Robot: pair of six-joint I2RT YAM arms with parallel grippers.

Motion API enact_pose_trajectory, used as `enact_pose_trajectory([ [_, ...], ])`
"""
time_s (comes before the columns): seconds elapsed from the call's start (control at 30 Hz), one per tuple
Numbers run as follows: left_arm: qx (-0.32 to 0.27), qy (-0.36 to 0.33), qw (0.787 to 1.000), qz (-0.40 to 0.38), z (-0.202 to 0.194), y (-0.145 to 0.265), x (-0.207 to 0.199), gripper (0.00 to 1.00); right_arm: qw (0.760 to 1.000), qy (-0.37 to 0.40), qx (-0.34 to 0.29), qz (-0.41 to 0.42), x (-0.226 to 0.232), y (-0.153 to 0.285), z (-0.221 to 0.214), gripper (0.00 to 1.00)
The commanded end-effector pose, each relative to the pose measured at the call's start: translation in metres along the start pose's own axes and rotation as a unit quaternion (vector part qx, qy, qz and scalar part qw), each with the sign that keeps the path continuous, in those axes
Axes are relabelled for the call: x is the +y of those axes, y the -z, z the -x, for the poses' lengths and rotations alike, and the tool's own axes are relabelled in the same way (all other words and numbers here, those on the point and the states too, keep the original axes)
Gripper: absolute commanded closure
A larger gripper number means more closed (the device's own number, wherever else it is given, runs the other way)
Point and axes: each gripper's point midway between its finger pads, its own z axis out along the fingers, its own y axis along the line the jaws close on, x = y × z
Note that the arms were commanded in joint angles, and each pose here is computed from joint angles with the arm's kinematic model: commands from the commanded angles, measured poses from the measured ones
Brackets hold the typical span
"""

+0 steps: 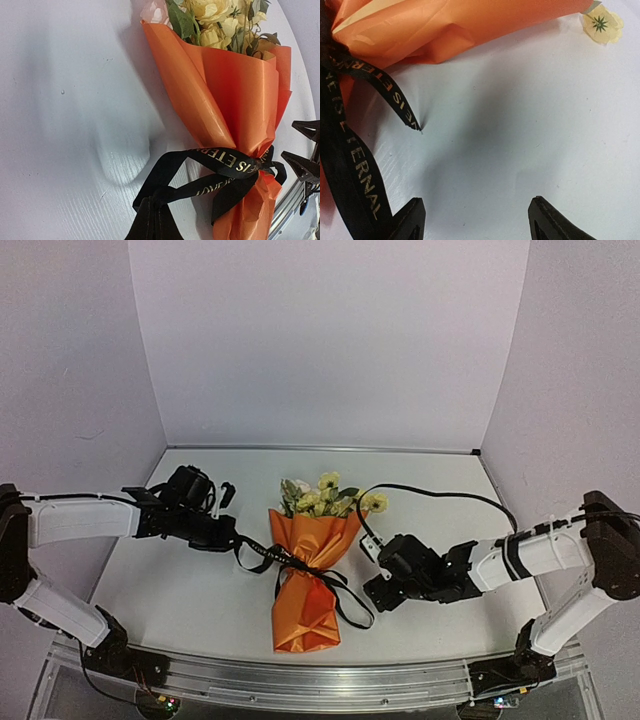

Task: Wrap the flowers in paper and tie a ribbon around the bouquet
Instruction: Tie the ribbon around the folded bouquet.

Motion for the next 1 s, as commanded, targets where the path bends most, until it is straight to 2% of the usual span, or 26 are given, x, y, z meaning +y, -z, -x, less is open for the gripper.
enact_pose_trajectory([
  [0.0, -0.02, -0.009, 1.0, -0.015, 0.008, 0.011, -0.007, 0.99, 0.998, 0.053, -0.026, 0.027, 0.003, -0.001, 0.008, 0.25],
  [0.17, -0.023, -0.006, 1.0, -0.018, 0.007, 0.015, -0.008, 0.93, 0.994, 0.093, -0.051, 0.023, -0.001, -0.01, 0.015, 0.22],
  [0.3, -0.03, 0.001, 0.999, -0.016, 0.008, 0.021, -0.008, 0.75, 0.994, 0.086, -0.059, 0.037, -0.007, -0.015, 0.016, 0.22],
  [0.43, -0.042, 0.011, 0.999, -0.013, 0.012, 0.03, -0.008, 0.61, 0.989, 0.12, -0.068, 0.05, -0.003, -0.023, 0.017, 0.22],
  [0.57, -0.066, 0.026, 0.997, -0.01, 0.02, 0.044, -0.009, 0.51, 0.984, 0.141, -0.075, 0.081, 0.009, -0.03, 0.023, 0.23],
  [0.73, -0.075, 0.041, 0.996, -0.013, 0.025, 0.05, -0.009, 0.48, 0.978, 0.163, -0.083, 0.102, 0.02, -0.034, 0.033, 0.24],
  [0.97, -0.056, 0.052, 0.996, -0.04, 0.022, 0.042, -0.017, 0.49, 0.976, 0.164, -0.102, 0.103, 0.027, -0.046, 0.051, 0.25],
])
